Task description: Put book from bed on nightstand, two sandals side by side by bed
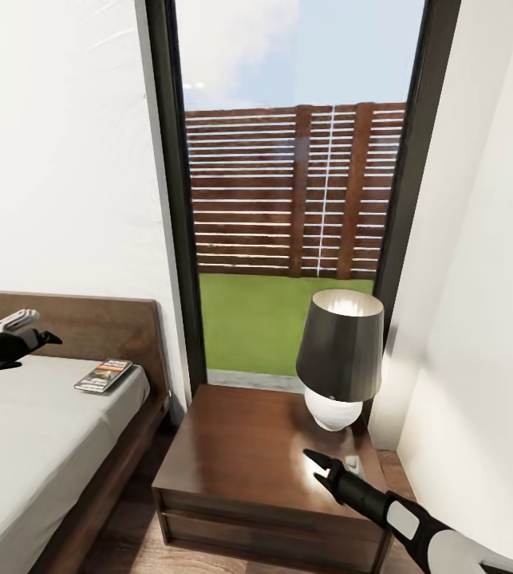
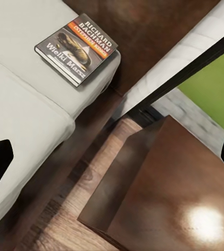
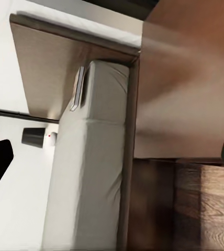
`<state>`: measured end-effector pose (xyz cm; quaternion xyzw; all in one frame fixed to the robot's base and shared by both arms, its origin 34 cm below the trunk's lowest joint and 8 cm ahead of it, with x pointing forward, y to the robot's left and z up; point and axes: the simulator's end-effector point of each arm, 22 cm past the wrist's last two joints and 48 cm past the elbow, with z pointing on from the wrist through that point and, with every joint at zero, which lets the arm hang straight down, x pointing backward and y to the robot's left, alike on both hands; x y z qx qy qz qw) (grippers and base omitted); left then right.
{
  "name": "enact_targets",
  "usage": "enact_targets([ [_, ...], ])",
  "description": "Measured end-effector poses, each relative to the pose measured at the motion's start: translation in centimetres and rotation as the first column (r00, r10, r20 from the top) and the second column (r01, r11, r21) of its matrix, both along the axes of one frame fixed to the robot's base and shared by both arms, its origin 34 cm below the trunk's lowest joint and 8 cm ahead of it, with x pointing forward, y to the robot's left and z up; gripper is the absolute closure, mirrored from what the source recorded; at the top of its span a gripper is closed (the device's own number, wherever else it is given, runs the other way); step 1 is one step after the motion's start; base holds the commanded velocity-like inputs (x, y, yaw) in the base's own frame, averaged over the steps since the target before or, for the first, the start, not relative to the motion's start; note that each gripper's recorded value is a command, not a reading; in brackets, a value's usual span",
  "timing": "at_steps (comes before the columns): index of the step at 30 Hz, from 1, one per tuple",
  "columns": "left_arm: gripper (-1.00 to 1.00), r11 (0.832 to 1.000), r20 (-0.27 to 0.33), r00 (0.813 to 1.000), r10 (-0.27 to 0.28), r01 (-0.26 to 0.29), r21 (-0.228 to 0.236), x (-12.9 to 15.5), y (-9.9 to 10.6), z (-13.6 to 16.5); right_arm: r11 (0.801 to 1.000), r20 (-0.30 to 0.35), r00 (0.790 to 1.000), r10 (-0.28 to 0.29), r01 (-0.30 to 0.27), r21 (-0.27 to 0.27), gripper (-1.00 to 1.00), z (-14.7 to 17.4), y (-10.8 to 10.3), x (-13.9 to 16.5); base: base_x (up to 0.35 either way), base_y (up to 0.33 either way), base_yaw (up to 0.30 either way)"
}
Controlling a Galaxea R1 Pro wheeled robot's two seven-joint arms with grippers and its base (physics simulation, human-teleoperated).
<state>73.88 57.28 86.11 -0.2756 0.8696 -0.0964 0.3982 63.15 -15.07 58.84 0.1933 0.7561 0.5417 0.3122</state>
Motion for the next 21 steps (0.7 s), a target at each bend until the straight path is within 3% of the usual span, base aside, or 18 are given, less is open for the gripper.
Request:
enact_targets([
  [21,-1.00,1.000,-0.003,1.000,-0.005,0.005,0.006,0.17,-0.30,-0.07,1.000,0.018,1.000,0.026,-0.026,0.014,-1.00,0.45,0.78,-0.32,0.000,0.000,0.000],
])
